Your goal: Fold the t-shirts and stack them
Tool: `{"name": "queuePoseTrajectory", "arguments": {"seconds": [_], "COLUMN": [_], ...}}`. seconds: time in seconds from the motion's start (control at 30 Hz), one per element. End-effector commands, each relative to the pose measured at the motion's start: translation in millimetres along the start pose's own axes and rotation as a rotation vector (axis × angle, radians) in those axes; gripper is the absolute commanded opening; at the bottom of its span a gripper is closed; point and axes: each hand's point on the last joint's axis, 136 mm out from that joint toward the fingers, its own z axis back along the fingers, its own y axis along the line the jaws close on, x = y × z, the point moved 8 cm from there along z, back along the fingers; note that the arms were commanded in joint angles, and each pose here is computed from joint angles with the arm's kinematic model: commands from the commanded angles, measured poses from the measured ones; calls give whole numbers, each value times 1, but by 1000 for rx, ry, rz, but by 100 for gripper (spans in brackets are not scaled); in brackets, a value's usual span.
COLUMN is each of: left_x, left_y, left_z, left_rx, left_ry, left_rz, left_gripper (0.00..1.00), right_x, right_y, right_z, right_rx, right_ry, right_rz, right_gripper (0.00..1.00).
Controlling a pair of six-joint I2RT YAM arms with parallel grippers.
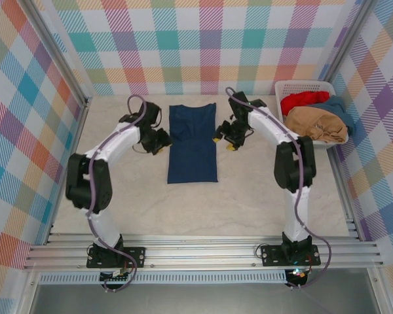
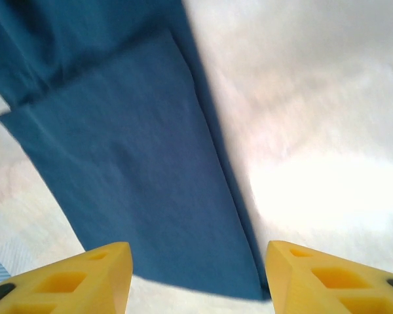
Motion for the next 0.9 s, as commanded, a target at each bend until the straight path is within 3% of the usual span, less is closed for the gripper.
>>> {"name": "queuePoseTrajectory", "arguments": {"seconds": [0.0,0.17,0.33,0.47,0.87], "left_x": [-40,-71,-72,-72,-60], "left_y": [23,41,47,50,40], "left_z": [-13,-34,-51,-60,-77], "left_rx": [-28,-136,-106,-82,-63], "left_ry": [111,177,200,224,221], "left_rz": [77,161,173,171,127], "left_gripper": [40,49,49,47,34], "right_x": [-42,-84,-89,-86,-70], "right_y": [-8,-17,-30,-34,-25], "right_z": [-11,-37,-65,-74,-90], "right_rx": [18,90,80,51,33], "right_ry": [33,108,189,185,187], "right_rz": [5,-25,-92,-99,-95], "right_gripper": [56,60,57,54,24]}}
